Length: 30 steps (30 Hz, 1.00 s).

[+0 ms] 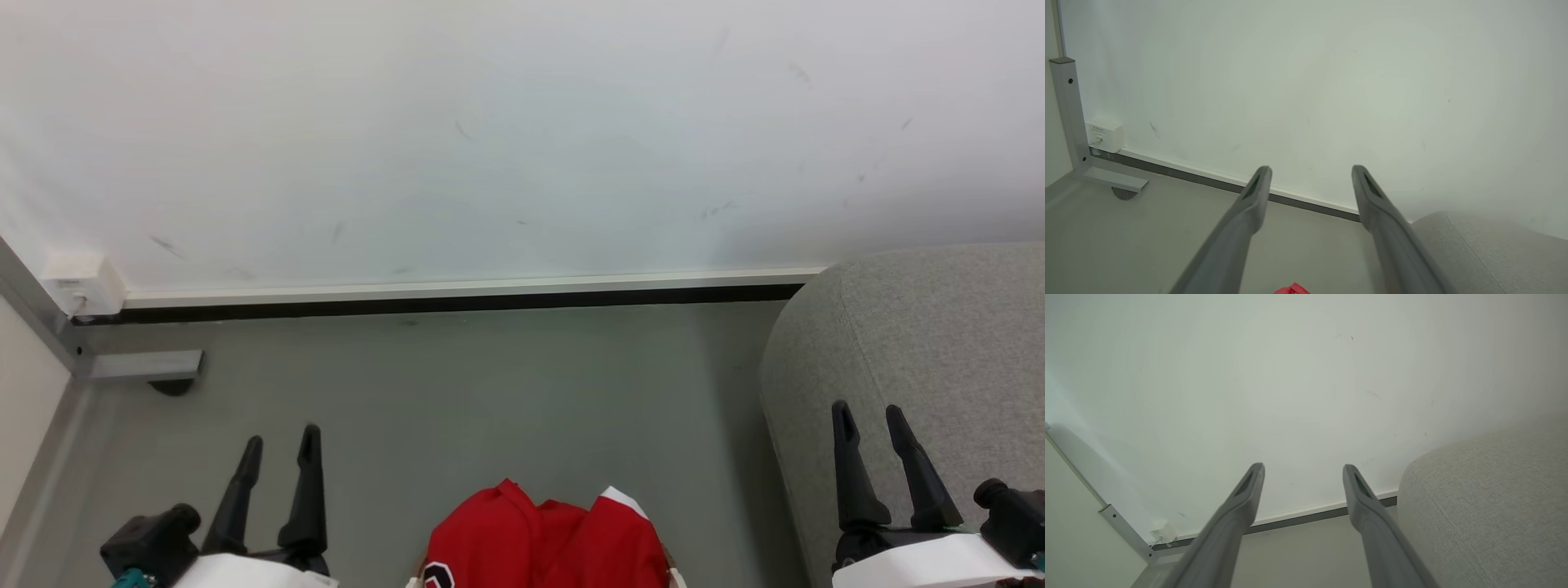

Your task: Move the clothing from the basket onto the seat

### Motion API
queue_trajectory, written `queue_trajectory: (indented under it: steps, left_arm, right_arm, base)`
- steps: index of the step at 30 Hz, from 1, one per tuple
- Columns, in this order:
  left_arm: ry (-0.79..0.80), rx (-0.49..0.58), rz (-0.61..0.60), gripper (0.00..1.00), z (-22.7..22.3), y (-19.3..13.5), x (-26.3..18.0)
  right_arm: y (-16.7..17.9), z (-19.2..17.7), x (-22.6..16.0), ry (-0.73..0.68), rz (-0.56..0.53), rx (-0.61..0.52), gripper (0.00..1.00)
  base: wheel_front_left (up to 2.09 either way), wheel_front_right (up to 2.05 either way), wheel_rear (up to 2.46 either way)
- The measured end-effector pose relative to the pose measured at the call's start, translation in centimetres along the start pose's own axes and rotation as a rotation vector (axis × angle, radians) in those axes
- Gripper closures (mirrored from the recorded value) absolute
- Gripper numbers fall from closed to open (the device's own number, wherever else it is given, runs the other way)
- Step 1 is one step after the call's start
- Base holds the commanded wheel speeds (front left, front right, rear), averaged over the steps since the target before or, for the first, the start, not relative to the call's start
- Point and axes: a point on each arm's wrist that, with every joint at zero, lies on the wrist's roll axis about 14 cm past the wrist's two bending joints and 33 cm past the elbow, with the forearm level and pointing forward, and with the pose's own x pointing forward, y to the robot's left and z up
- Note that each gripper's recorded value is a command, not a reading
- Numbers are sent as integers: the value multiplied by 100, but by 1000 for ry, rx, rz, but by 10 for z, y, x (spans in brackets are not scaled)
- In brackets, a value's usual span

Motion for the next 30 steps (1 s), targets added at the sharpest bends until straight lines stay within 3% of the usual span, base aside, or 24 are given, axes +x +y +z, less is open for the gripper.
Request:
queue_trajectory:
  steps: [30]
  left_arm:
    - [-62, 270, -54, 0, 9, -13, -6]
  right_arm:
    - [13, -17, -4, 27, 67, -224, 0]
  base:
    - [0, 0, 0]
